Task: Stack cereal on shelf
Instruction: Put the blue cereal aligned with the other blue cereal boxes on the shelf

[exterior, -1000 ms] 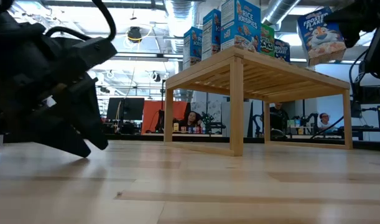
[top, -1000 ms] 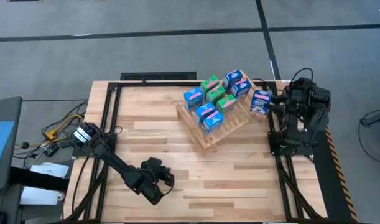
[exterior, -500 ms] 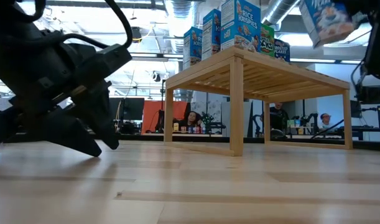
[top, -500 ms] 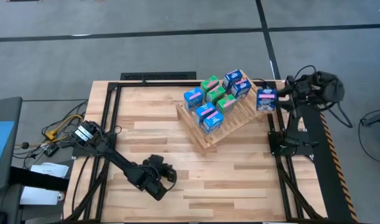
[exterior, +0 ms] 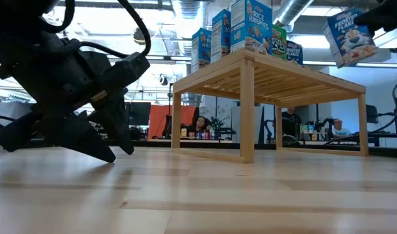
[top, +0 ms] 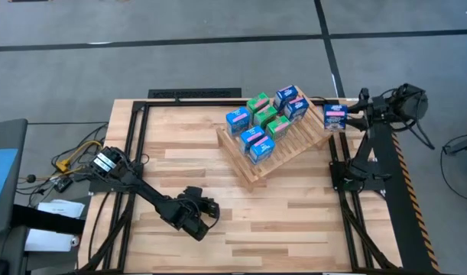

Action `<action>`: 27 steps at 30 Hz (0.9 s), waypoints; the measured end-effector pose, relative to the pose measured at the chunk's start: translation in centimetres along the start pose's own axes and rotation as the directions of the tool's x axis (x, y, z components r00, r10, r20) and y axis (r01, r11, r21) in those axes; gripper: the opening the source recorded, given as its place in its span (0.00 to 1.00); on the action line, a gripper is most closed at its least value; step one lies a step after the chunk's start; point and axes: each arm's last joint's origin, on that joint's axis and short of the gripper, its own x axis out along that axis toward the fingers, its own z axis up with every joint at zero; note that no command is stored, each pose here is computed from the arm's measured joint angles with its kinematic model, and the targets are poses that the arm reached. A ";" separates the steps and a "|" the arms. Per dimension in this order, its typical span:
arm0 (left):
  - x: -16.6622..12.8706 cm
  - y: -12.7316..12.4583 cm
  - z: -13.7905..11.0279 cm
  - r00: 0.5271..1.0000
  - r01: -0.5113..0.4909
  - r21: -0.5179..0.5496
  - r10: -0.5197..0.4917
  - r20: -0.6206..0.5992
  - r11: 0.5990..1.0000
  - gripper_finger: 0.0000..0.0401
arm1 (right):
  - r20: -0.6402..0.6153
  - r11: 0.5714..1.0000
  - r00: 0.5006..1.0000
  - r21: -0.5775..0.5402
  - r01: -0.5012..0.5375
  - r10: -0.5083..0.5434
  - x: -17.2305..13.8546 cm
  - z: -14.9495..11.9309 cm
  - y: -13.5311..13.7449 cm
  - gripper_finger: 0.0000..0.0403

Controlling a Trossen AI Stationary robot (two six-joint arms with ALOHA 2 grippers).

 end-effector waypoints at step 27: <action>1.9 -0.3 1.8 0.998 -0.045 -0.009 0.045 0.036 0.999 0.33 | -0.005 0.984 0.984 0.006 -0.175 0.175 -0.9 0.6 -2.6 0.40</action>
